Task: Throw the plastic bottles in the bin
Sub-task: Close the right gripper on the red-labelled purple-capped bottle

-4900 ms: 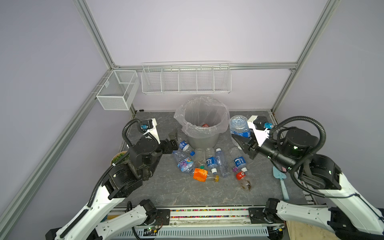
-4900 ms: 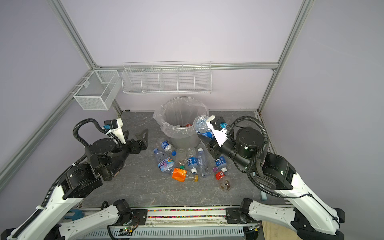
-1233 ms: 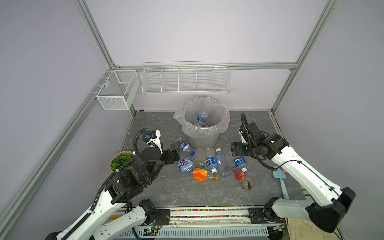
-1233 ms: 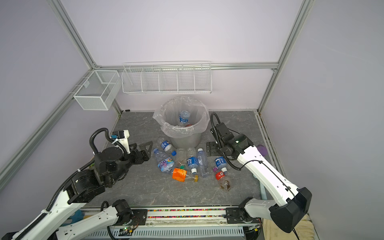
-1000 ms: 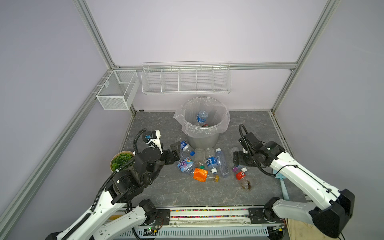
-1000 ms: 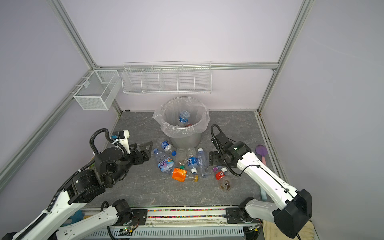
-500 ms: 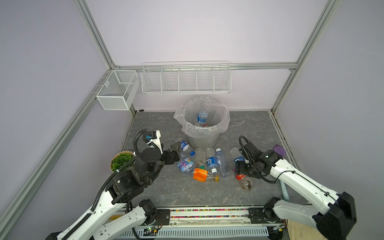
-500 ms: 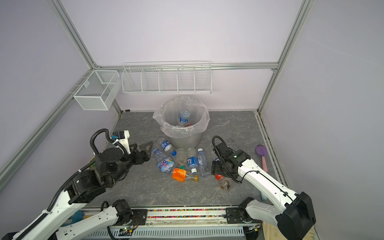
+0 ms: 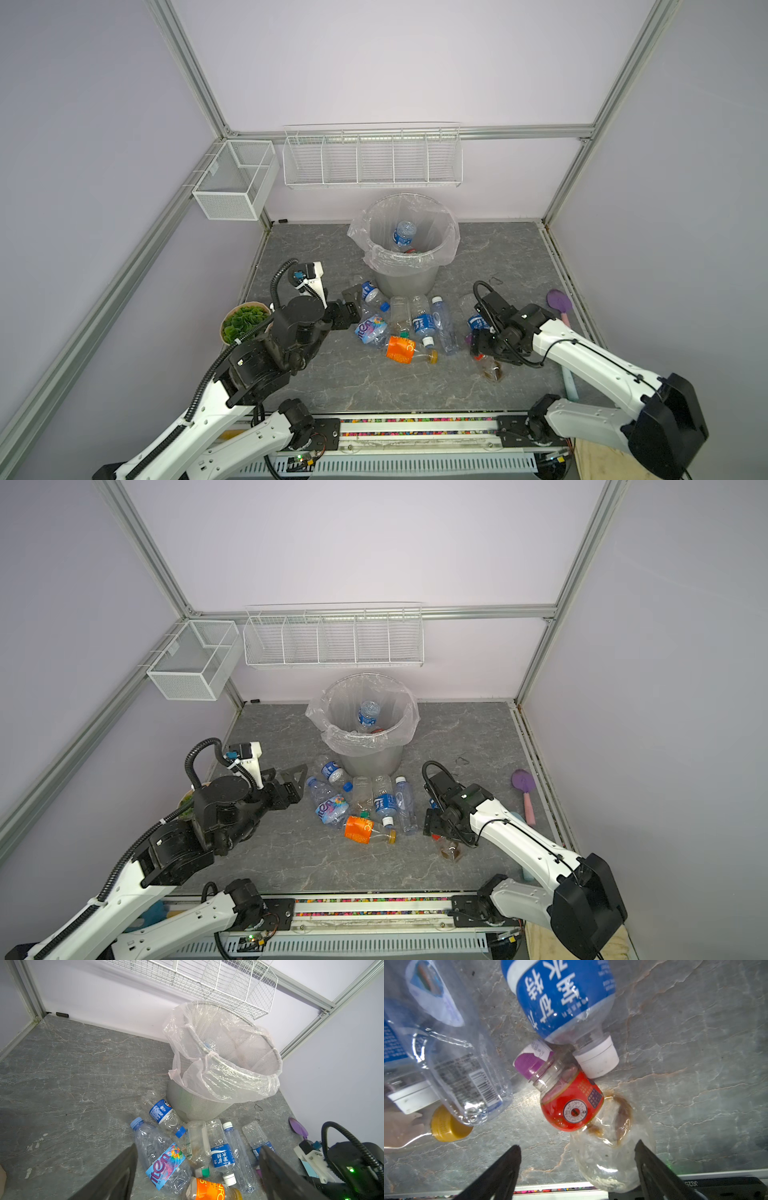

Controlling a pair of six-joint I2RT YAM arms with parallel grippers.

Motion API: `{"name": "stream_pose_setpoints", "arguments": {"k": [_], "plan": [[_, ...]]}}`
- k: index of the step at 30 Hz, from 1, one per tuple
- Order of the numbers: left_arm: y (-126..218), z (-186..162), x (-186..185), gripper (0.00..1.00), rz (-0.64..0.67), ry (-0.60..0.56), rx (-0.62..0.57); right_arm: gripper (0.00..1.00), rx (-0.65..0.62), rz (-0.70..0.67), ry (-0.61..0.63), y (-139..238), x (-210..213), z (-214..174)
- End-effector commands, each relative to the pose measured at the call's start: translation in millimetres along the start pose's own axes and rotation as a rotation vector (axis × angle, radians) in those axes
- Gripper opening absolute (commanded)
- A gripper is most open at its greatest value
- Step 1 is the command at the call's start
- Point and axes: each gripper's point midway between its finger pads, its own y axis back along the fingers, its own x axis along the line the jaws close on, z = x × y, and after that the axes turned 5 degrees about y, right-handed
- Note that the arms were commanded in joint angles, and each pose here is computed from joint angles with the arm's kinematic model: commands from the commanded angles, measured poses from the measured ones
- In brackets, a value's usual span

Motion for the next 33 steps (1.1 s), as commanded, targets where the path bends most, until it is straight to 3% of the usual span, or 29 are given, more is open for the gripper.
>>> {"name": "stream_pose_setpoints", "arguments": {"k": [1, 19, 33], "plan": [[0.9, -2.6, 1.9, 0.9, 0.001, 0.011, 0.002, 0.88, 0.045, -0.004, -0.027, -16.0, 1.4, -10.1], [4.1, -2.4, 4.3, 0.9, 0.003, 0.015, -0.001, 0.89, 0.104, -0.003, 0.004, -42.8, 14.3, -27.1], [7.8, -1.9, 8.8, 0.9, 0.01, 0.021, -0.008, 0.98, 0.137, -0.048, 0.02, -63.1, 15.5, -37.3]]}}
